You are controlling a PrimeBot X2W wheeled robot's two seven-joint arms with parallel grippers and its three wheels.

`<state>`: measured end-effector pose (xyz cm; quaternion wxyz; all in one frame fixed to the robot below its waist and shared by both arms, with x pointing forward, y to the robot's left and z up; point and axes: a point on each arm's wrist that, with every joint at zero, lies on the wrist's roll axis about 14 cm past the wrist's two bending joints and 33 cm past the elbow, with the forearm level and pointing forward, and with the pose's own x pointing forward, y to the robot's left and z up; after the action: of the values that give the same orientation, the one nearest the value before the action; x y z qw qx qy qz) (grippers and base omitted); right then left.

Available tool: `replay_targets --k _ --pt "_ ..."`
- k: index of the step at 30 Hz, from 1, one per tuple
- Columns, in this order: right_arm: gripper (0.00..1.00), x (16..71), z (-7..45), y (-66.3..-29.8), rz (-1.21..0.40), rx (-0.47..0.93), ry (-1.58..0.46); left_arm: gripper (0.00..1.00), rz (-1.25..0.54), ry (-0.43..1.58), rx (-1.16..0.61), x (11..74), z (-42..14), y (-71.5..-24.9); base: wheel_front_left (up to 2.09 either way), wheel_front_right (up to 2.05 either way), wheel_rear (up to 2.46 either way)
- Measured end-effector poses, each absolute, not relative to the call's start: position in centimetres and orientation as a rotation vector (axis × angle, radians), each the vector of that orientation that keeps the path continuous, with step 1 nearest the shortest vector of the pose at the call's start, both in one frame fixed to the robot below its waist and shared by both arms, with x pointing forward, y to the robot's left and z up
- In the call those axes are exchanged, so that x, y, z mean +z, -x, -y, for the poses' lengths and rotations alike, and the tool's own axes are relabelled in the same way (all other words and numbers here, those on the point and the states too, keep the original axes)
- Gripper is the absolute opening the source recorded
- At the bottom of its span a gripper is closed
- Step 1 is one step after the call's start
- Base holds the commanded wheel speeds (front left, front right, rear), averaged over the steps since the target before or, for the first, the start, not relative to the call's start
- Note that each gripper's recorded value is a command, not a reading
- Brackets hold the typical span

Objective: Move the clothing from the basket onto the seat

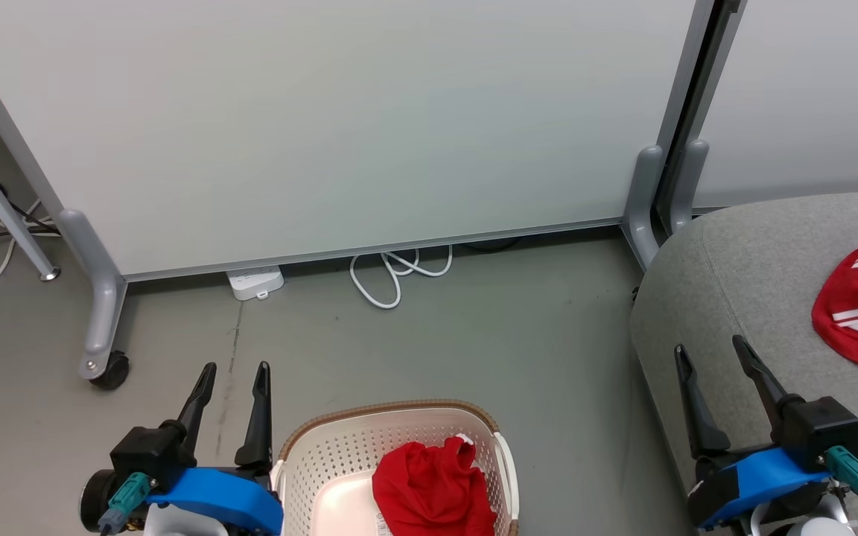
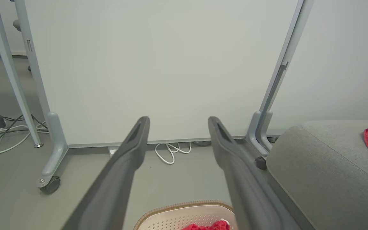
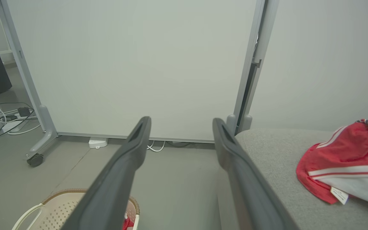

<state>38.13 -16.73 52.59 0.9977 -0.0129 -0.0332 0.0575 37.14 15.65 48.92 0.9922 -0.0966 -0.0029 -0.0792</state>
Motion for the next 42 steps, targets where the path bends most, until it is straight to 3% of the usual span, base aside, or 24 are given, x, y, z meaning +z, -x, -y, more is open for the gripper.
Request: replay_targets --k 23,32,42 --pt "1.00 52.2 16.7 -38.3 0.059 0.110 0.028 1.00 -0.089 0.195 -0.207 46.0 -13.7 -37.6 0.00 0.00 0.00" --pt "1.00 52.4 17.0 -42.6 0.081 0.108 0.040 1.00 -0.245 0.141 -0.371 41.0 -9.3 -41.8 0.00 0.00 0.00" --pt "1.00 48.3 18.0 -48.4 0.056 0.101 0.046 1.00 -0.533 0.084 -0.565 30.0 -4.7 -46.0 0.00 0.00 0.00"
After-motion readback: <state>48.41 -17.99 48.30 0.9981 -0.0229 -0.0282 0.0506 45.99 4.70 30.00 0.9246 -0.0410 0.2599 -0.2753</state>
